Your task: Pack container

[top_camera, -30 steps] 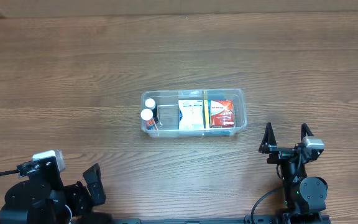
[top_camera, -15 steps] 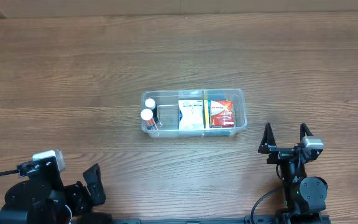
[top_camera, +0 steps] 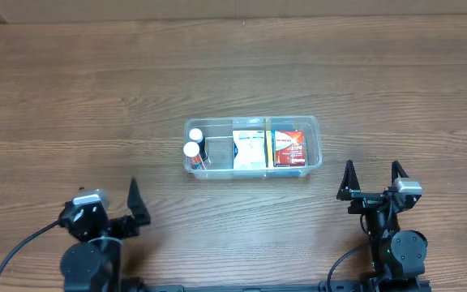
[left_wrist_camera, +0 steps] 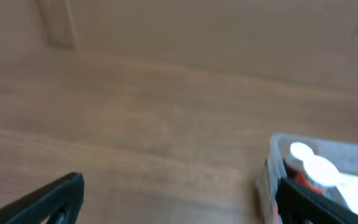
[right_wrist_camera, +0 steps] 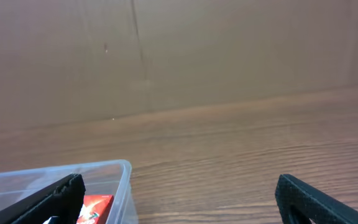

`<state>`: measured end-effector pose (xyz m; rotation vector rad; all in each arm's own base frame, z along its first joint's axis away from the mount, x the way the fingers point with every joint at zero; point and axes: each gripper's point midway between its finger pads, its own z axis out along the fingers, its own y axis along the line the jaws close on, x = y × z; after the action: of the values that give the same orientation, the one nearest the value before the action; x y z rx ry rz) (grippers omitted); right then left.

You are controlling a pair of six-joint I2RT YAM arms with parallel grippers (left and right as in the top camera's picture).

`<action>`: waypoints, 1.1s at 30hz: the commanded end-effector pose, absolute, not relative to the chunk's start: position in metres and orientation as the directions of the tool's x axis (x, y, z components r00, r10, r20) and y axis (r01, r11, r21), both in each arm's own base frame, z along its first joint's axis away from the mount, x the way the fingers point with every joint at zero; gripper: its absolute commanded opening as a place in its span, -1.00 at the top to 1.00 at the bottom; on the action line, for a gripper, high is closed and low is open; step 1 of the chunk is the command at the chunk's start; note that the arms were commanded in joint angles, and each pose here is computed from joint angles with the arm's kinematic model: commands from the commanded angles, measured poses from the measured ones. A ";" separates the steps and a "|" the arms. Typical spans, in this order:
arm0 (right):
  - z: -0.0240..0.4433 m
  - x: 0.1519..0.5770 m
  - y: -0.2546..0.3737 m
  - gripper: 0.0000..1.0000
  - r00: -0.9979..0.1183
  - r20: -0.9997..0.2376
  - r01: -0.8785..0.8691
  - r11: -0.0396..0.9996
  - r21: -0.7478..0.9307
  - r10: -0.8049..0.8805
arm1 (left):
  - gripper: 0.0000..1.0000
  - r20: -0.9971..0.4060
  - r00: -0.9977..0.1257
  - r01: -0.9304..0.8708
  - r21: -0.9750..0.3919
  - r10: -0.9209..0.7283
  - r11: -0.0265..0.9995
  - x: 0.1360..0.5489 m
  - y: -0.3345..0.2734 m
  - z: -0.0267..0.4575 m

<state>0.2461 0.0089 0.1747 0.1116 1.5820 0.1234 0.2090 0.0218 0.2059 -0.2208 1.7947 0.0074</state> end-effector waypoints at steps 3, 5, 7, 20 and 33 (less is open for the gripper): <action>0.173 0.246 0.008 -1.00 -0.012 -0.989 -0.004 0.989 0.146 0.146 | -1.00 -0.999 0.023 0.039 0.043 0.042 0.998 0.240 -0.005 0.203; 0.173 0.246 0.008 -1.00 -0.012 -0.989 -0.004 0.989 0.146 0.146 | -1.00 -0.998 0.027 0.077 0.058 0.056 0.995 0.245 -0.012 0.186; 0.173 0.246 0.008 -1.00 -0.012 -0.989 -0.004 0.989 0.146 0.146 | -1.00 -0.998 -0.068 0.084 0.011 0.017 0.996 0.246 -0.013 0.158; 0.173 0.246 0.008 -1.00 -0.012 -0.989 -0.004 0.989 0.146 0.146 | -1.00 -0.998 -0.067 0.083 0.013 0.018 0.996 0.246 -0.013 0.158; 0.173 0.246 0.008 -1.00 -0.012 -0.989 -0.004 0.989 0.146 0.146 | -1.00 -0.998 -0.067 0.083 0.012 0.018 0.996 0.246 -0.013 0.158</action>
<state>0.2461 0.0089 0.1748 0.1119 1.5816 0.1238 0.2463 -0.0104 0.1575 0.0506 1.6446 -0.0547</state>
